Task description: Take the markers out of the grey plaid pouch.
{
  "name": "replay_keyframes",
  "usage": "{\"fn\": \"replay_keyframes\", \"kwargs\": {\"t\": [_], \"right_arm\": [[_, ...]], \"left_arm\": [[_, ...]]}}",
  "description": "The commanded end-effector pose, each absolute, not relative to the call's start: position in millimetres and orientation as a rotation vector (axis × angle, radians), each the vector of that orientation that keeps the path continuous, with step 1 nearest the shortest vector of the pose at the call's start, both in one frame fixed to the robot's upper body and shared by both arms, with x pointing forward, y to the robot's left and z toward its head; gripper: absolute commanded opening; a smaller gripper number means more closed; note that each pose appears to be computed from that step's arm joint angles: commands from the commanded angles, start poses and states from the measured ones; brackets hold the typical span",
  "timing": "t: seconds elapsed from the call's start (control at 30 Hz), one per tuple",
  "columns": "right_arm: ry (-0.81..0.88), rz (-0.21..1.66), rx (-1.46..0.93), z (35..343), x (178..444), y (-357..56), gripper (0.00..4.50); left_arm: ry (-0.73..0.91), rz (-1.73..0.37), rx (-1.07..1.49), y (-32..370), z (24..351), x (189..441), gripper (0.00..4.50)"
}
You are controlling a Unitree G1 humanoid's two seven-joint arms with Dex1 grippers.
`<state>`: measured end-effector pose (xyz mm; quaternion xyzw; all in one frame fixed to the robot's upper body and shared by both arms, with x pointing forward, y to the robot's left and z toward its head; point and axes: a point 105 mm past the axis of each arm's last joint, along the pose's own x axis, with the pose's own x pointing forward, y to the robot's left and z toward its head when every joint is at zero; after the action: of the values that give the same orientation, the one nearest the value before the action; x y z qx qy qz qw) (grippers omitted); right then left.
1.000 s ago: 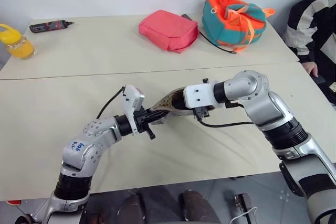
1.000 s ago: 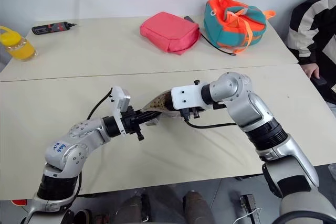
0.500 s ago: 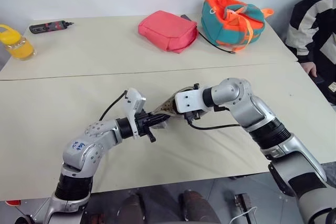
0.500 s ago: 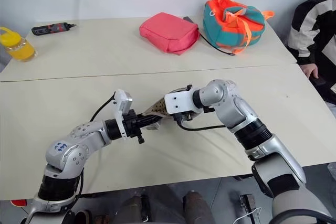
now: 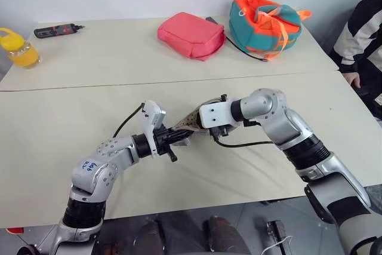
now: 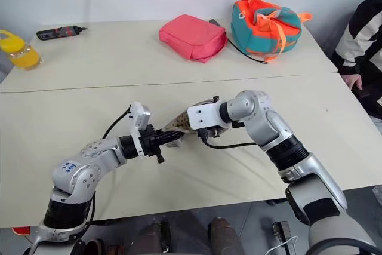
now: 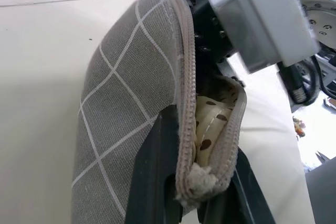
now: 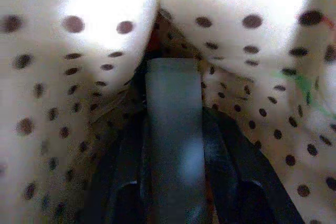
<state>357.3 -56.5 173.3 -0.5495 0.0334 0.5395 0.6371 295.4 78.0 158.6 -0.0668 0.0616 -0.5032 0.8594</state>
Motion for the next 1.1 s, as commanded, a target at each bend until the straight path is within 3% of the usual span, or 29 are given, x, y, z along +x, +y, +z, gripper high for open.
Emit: {"fn": "replay_keyframes", "kwargs": {"t": [0.03, 0.23, 0.5, 0.87, 1.1], "right_arm": [[0.041, 1.212, -1.214, 196.9, 352.8, -64.0, 1.08], [0.002, 1.264, -1.100, 215.8, 336.2, -59.5, 1.08], [-0.040, 1.247, -1.056, 236.3, 333.8, -61.0, 1.08], [-0.223, 1.259, -0.863, 282.1, 324.6, -52.4, 1.08], [-0.121, 1.192, -0.853, 277.9, 330.4, -89.7, 1.08]], "left_arm": [[0.056, -1.068, -0.109, 79.8, 171.8, 293.4, 0.00], [0.023, -1.022, -0.091, 84.0, 175.2, 302.5, 0.00], [0.003, -0.966, -0.021, 90.0, 174.2, 311.3, 0.00], [-0.091, -0.784, 0.103, 122.7, 186.0, 337.9, 0.00], [-0.087, -0.697, 0.106, 150.4, 184.4, 344.0, 0.00]]}}
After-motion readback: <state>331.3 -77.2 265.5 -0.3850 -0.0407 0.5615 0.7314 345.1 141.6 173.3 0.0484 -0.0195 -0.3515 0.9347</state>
